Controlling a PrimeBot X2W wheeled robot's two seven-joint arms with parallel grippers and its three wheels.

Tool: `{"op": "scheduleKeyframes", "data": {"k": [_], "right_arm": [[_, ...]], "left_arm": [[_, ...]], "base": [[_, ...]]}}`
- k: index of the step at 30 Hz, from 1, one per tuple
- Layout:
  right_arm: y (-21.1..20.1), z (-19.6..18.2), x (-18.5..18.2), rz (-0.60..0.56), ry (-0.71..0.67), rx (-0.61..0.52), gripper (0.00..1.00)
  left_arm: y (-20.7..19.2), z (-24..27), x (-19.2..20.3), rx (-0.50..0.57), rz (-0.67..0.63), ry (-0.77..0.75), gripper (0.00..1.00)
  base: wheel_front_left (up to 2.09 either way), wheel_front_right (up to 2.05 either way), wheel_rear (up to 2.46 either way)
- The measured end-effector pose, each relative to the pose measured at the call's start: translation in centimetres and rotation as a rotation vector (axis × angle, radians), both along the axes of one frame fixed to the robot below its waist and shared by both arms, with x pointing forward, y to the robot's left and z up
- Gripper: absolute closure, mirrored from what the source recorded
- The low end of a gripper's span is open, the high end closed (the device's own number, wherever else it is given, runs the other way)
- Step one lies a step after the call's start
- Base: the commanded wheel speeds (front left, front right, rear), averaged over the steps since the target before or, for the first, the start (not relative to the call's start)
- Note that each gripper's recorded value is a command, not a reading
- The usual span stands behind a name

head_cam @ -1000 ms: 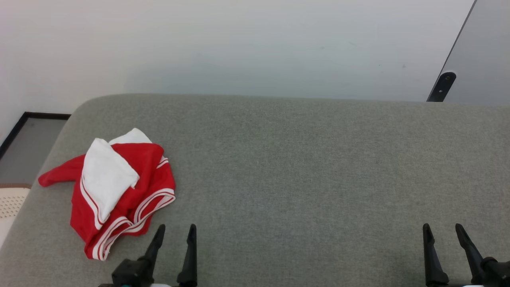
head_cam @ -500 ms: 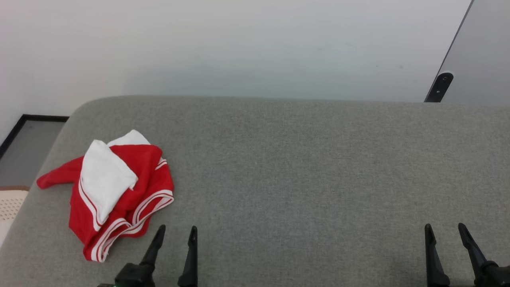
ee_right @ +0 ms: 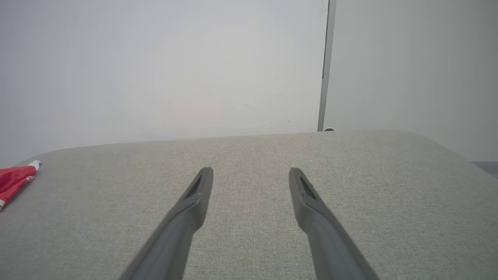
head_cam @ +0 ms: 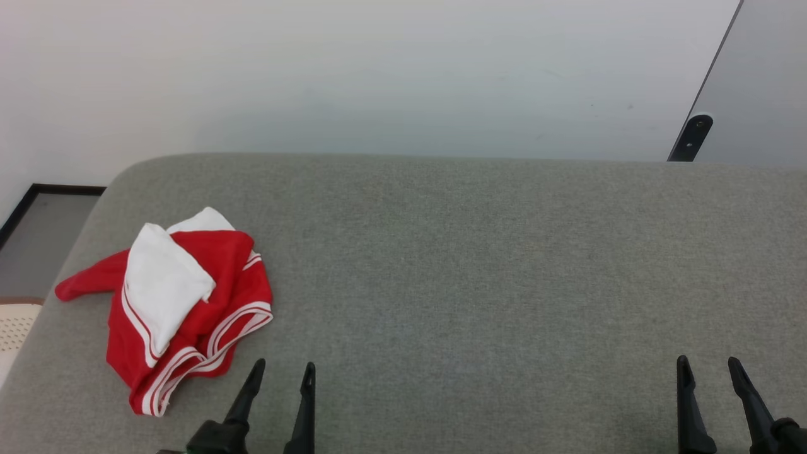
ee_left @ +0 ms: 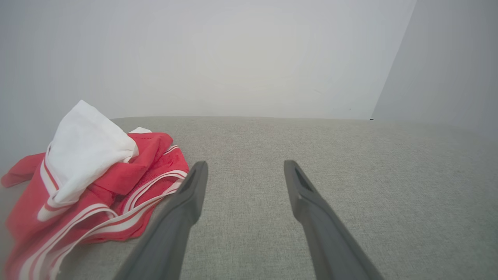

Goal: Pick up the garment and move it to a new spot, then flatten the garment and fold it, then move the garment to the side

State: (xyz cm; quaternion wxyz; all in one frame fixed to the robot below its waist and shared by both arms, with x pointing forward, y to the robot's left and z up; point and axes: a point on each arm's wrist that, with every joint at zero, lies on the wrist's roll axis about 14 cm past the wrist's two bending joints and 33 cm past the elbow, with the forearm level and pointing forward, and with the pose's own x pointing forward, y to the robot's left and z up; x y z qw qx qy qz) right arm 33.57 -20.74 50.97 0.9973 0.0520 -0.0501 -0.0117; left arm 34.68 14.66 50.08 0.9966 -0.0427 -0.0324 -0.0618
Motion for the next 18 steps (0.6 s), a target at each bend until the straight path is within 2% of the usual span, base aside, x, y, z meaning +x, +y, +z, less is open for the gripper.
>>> {"op": "scheduleKeyframes", "data": {"k": [1,18], "right_arm": [[-0.02,0.04,0.01,-0.002,-0.004,0.024,0.0],[0.62,0.27,0.24,0.019,-0.011,0.017,0.0]], "left_arm": [[0.03,-0.05,-0.01,-0.003,0.0,0.002,0.0],[0.39,-0.24,-0.29,-0.018,0.014,0.009,0.0]], "base": [[0.0,0.0,0.0],[0.0,0.0,0.0]]}}
